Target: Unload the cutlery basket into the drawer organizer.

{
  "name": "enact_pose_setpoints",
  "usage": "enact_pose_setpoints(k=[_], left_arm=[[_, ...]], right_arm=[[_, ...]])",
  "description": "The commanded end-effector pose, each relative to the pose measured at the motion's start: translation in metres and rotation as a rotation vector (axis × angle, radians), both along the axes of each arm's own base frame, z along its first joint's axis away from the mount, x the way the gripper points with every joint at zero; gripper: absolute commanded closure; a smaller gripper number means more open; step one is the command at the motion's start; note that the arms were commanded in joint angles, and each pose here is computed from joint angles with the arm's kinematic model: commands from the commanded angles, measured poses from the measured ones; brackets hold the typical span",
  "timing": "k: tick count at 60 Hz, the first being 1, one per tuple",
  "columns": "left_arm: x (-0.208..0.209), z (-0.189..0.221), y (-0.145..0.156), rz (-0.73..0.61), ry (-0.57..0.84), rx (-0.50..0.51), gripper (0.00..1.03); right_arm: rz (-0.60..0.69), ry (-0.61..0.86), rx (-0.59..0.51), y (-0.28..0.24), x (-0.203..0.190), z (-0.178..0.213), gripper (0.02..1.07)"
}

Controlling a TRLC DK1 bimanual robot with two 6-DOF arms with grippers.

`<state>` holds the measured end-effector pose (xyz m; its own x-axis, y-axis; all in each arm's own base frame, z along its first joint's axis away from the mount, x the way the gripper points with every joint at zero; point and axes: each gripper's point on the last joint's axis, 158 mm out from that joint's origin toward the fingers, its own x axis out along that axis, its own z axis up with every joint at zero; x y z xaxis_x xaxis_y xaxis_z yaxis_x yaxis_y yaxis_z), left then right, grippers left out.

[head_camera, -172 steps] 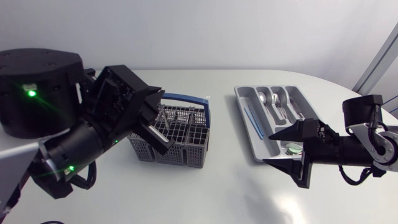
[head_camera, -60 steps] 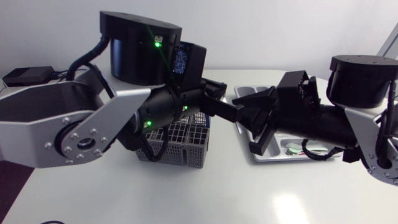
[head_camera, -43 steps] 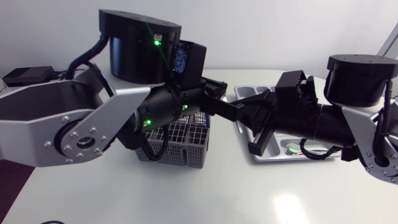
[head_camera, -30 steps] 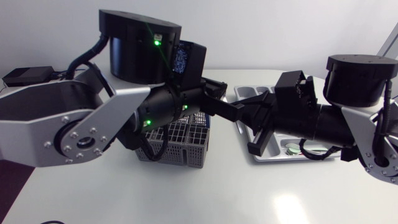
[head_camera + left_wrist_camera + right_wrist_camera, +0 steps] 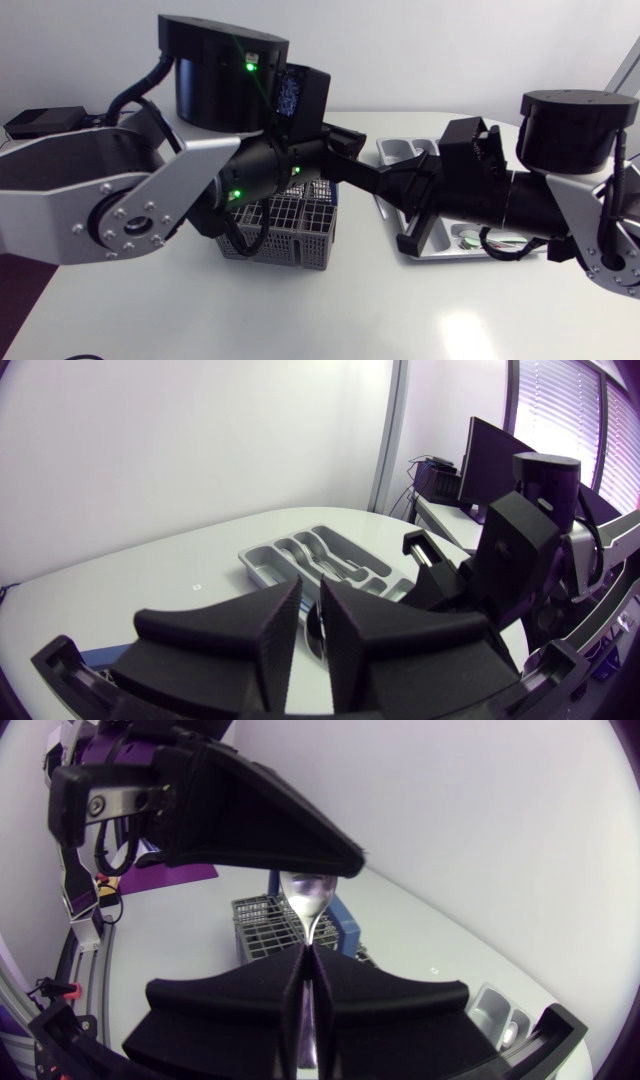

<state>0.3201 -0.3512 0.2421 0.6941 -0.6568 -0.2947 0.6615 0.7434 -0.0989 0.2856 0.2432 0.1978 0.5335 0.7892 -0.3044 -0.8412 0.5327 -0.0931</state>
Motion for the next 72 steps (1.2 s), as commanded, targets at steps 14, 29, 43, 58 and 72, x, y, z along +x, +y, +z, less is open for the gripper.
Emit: enact_pose_setpoints(k=[14,29,43,58,72], left_arm=[[0.016,0.05,0.017,0.05,-0.053,-0.101,0.34],[0.039,0.06,0.051,0.117,-0.093,-0.029,0.28],[0.062,0.033,0.093,0.185,-0.067,0.127,0.17],[0.067,0.015,0.144,0.248,-0.066,0.24,0.11],[0.056,0.005,0.176,0.273,-0.09,0.309,0.08]], right_arm=[[0.085,0.035,-0.032,0.007,-0.021,-0.012,1.01],[0.128,0.046,-0.128,-0.034,-0.02,-0.032,1.01],[0.161,0.041,-0.222,-0.085,-0.009,-0.05,1.01],[0.214,0.033,-0.372,-0.137,0.01,-0.089,1.01],[0.25,0.032,-0.486,-0.198,0.038,-0.131,1.01]])
